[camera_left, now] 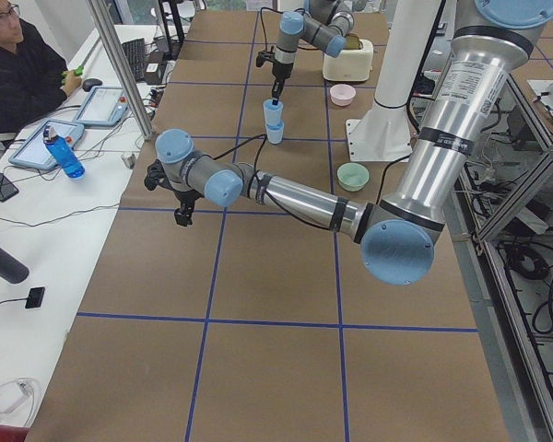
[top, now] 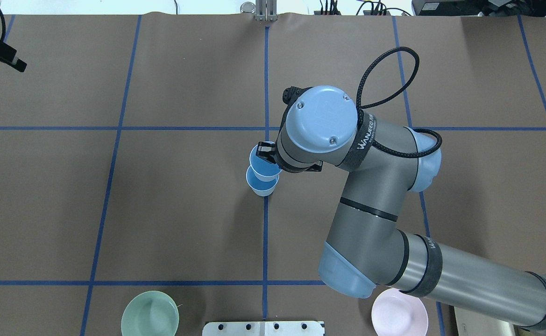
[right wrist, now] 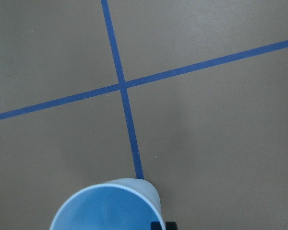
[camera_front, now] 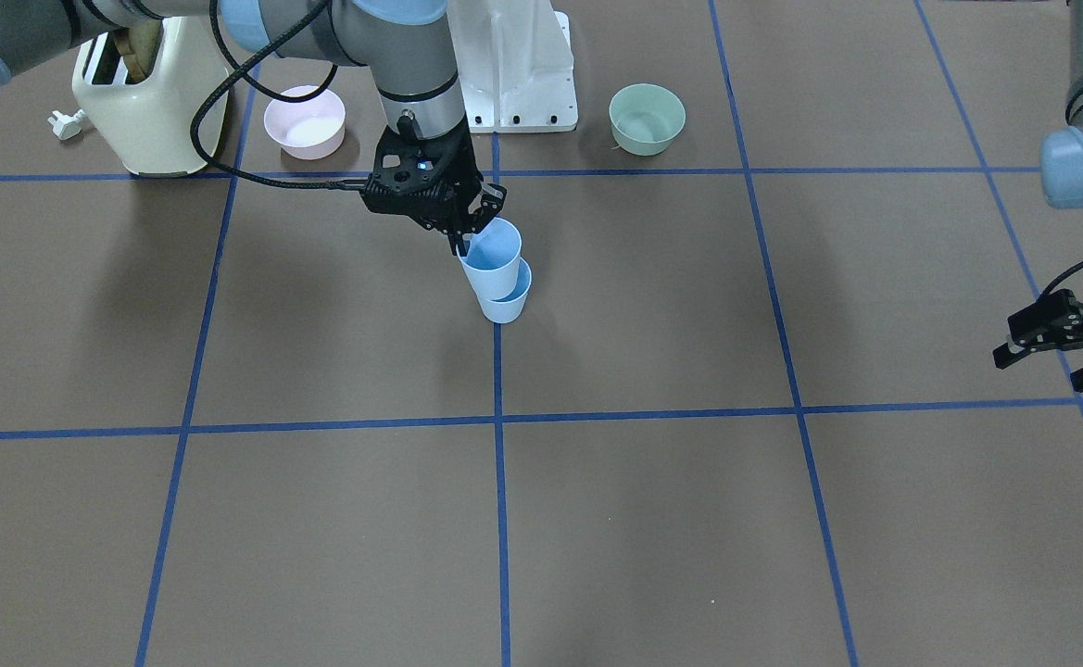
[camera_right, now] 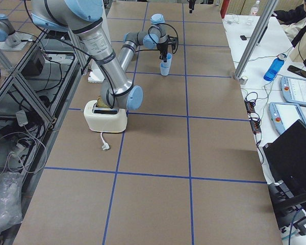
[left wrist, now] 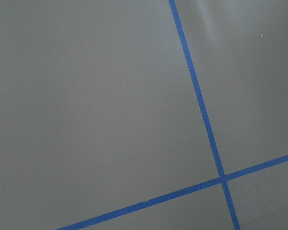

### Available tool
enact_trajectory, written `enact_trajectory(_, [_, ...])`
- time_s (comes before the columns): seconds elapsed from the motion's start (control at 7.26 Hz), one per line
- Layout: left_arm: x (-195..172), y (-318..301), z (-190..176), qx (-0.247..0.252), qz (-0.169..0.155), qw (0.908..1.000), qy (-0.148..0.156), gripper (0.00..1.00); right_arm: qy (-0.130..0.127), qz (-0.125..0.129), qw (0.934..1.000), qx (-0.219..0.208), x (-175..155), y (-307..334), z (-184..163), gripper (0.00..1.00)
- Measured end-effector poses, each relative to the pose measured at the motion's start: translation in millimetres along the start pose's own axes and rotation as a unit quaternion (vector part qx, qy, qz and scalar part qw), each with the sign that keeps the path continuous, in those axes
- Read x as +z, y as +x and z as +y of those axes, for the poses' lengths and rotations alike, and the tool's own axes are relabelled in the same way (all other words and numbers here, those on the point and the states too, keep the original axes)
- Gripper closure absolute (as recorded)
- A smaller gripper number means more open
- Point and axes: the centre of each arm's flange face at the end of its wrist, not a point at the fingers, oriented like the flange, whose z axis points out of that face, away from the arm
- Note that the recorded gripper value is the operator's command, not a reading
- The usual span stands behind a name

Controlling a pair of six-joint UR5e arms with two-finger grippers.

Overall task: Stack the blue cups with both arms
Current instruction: 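Lower the held cup into the center cup with the right gripper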

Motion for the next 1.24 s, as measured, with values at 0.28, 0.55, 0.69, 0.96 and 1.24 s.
enact_trajectory(0.28, [0.7,-1.0,0.0,-0.001,-0.001,1.0000,-0.001,0.02,0.000,-0.001,1.0000,0.000,-0.2,-3.4,0.4,1.00])
enact_trajectory(0.55, [1.1,-1.4,0.1,-0.001,0.000,1.0000,-0.001,0.02,-0.001,-0.001,1.0000,-0.001,1.4,-8.0,-0.1,1.00])
enact_trajectory(0.69, [1.3,-1.7,0.1,-0.002,0.000,1.0000,-0.001,0.02,-0.001,0.000,1.0000,-0.003,1.9,-8.4,-0.2,1.00])
enact_trajectory(0.96, [1.9,-1.9,-0.2,-0.002,0.000,1.0000,-0.002,0.02,-0.001,-0.002,1.0000,-0.006,1.7,-8.8,-0.2,0.01])
enact_trajectory(1.24, [3.0,-2.5,-0.2,-0.003,0.000,1.0000,-0.003,0.02,0.000,0.000,1.0000,-0.008,3.4,-7.7,-0.3,0.00])
